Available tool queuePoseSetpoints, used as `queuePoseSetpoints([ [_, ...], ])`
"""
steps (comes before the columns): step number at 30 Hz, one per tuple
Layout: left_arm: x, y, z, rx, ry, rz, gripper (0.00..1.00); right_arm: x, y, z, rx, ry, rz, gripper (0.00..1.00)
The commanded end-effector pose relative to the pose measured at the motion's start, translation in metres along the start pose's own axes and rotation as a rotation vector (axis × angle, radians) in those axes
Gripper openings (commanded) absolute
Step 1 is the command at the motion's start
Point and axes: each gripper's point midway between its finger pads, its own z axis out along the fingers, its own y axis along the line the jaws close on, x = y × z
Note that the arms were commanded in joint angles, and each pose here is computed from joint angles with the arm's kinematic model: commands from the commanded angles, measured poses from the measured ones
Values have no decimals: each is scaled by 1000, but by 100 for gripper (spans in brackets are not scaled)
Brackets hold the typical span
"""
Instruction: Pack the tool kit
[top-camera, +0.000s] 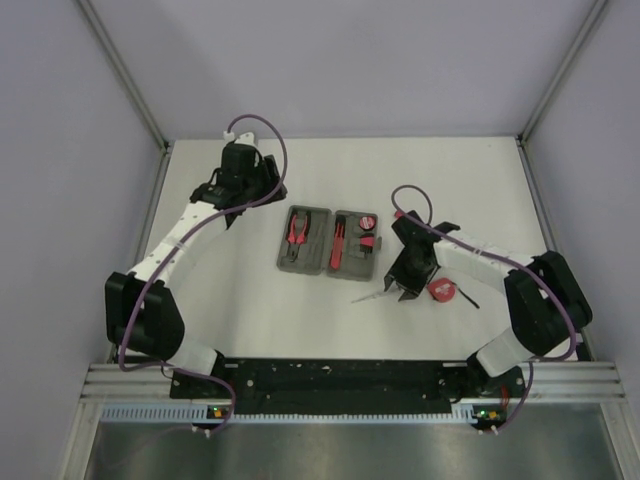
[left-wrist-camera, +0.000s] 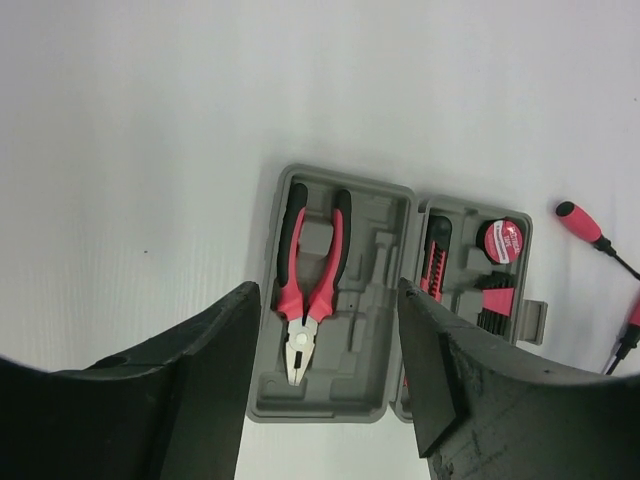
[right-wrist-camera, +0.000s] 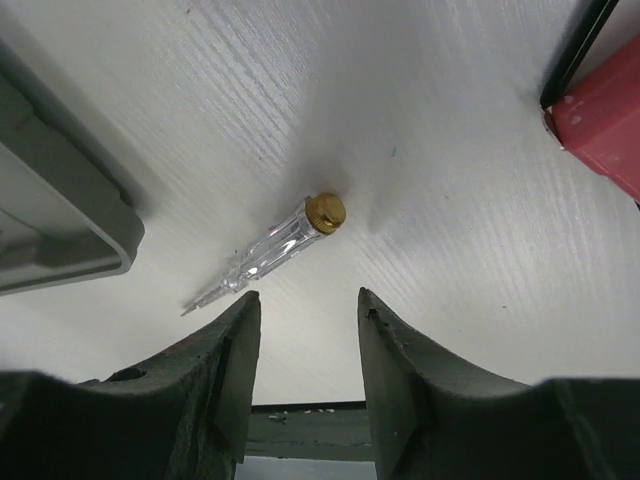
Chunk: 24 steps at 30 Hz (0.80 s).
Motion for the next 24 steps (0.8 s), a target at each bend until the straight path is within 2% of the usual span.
queuePoseSetpoints([
  [1,-16,-7,-12,35,-64,7,61,-10,6,6,13,-32,55,43],
  [6,-12,-22,-9,117,-30,-11,59,-17,10,15,28,-49,66,43],
  [16,-5,-24,-8,133,-4,-9,58,-28,18,24,18,-82,64,42],
  [19,-3,-23,-8,128,5,-7,58,-27,19,29,22,-74,54,31],
  [24,1,-24,-8,138,22,1,57,-35,22,24,10,-114,3,3],
])
